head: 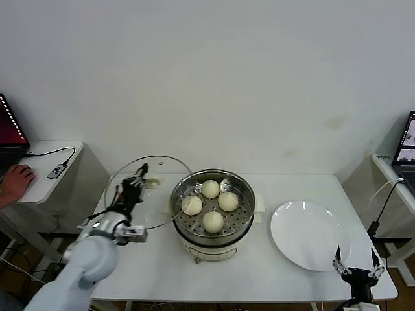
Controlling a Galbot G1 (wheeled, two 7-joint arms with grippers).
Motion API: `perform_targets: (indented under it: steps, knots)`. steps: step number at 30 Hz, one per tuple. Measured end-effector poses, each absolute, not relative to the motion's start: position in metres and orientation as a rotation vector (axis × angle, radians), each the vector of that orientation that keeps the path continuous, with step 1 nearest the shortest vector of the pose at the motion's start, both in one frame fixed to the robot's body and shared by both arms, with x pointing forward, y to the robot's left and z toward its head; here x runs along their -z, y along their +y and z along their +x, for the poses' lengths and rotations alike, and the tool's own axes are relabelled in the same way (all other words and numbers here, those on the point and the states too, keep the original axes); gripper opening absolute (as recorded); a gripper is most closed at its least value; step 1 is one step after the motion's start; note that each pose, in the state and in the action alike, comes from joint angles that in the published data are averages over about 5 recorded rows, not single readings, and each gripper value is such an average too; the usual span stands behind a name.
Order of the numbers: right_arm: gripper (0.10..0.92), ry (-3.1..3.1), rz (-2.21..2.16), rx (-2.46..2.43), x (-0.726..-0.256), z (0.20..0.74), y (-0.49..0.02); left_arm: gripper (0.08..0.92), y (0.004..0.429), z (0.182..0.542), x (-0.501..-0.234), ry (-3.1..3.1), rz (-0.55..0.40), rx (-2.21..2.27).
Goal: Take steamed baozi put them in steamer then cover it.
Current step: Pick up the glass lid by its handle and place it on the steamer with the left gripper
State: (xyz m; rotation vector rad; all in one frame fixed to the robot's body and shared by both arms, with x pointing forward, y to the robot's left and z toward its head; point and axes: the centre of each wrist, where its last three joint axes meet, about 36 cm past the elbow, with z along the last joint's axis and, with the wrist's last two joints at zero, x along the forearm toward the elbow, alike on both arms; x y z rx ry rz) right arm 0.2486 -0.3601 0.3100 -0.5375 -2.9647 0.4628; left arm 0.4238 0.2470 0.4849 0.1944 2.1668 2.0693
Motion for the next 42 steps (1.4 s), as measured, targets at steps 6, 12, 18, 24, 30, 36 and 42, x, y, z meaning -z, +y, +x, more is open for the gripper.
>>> perform_targets:
  steps: [6, 12, 18, 24, 30, 36, 42]
  knots:
    - [0.823, -2.955, -0.540, -0.495, -0.304, 0.253, -0.356, 0.148, 0.195, 0.439, -0.483, 2.160, 0.229, -2.082]
    - [0.823, -2.941, -0.533, -0.513, -0.298, 0.252, -0.355, 0.148, 0.146, 0.448, -0.476, 2.171, 0.259, -2.074]
    - [0.823, -2.939, -0.522, -0.521, -0.293, 0.254, -0.355, 0.148, 0.109, 0.454, -0.467, 2.188, 0.278, -2.072]
    - [0.823, -2.937, -0.511, -0.520, -0.289, 0.255, -0.352, 0.148, 0.084, 0.454, -0.464, 2.196, 0.284, -2.068]
    - [0.823, -2.937, -0.501, -0.519, -0.287, 0.257, -0.350, 0.148, 0.071, 0.450, -0.461, 2.201, 0.287, -2.078]
    - [0.823, -2.935, -0.493, -0.518, -0.285, 0.257, -0.349, 0.148, 0.067, 0.441, -0.455, 2.198, 0.301, -2.100]
    - [0.823, -2.936, -0.486, -0.515, -0.284, 0.258, -0.346, 0.148, 0.065, 0.435, -0.448, 2.195, 0.316, -2.116]
